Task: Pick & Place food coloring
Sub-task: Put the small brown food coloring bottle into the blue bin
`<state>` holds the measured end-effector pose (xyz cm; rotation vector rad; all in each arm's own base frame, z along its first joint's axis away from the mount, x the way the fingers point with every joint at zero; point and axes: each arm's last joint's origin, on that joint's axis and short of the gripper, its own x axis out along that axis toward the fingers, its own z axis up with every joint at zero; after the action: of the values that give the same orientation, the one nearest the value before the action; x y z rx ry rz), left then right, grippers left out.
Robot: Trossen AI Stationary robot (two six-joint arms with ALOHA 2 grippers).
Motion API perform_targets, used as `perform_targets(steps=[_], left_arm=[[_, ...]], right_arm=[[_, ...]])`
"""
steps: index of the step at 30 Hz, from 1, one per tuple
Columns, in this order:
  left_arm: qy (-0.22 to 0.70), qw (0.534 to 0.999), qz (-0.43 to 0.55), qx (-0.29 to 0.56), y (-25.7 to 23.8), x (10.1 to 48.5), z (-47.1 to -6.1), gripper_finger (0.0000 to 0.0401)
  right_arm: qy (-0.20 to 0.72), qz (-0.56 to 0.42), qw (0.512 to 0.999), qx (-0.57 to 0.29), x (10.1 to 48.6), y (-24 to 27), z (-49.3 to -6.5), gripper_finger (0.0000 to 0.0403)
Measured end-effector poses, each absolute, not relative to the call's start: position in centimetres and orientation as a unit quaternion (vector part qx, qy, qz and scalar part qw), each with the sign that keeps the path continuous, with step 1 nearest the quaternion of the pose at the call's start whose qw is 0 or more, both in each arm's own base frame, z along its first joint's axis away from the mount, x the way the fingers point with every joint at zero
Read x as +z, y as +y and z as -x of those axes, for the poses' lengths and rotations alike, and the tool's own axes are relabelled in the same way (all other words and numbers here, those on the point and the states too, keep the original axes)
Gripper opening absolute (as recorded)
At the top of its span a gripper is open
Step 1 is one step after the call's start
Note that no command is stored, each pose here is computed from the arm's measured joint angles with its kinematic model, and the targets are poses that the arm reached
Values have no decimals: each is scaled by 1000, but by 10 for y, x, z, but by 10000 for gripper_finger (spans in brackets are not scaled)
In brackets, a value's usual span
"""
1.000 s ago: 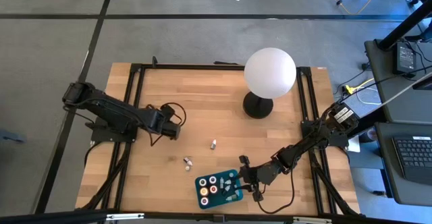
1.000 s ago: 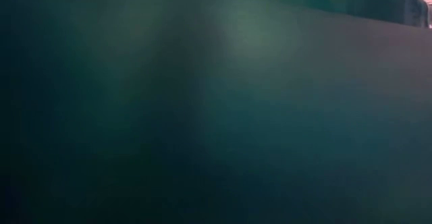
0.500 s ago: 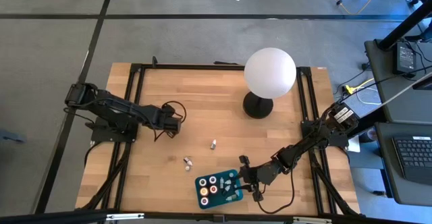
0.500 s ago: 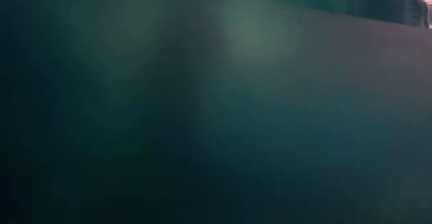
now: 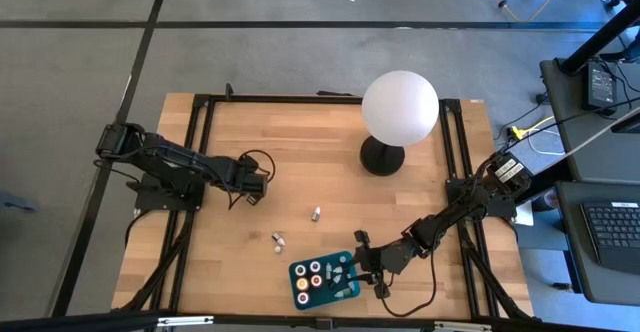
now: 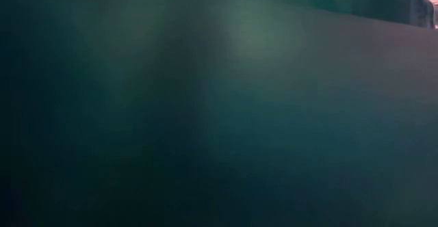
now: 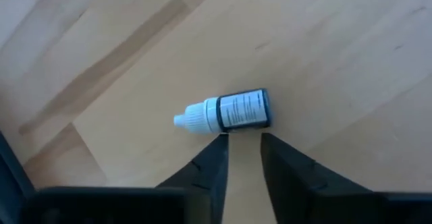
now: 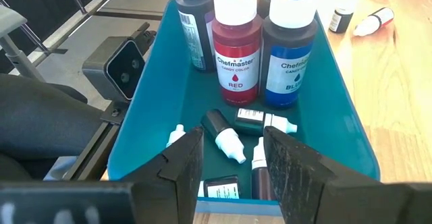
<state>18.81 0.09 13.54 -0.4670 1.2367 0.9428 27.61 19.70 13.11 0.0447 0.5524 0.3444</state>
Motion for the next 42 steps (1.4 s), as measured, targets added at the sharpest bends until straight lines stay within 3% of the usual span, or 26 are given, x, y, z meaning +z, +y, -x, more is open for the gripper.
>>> perform_targets(steps=[9,16,26,31,38,42], left_arm=[[560,686,215,412,0,135,-188,42],[610,674,247,335,-9,135,-188,38],[602,699,211,324,-15,156,-188,46],[579,715,190,344,-10,161,-190,89],[570,714,190,361,-4,162,-191,204],[567,714,206,356,-5,162,-192,247]], right_arm=[[272,-22,947,169,131,197,-276,159],[272,-22,947,169,131,197,-276,161],[272,-21,947,169,131,197,-276,161],[271,-8,947,173,131,197,-276,159],[271,-8,947,173,131,197,-276,160],[271,-8,947,173,131,197,-276,159]])
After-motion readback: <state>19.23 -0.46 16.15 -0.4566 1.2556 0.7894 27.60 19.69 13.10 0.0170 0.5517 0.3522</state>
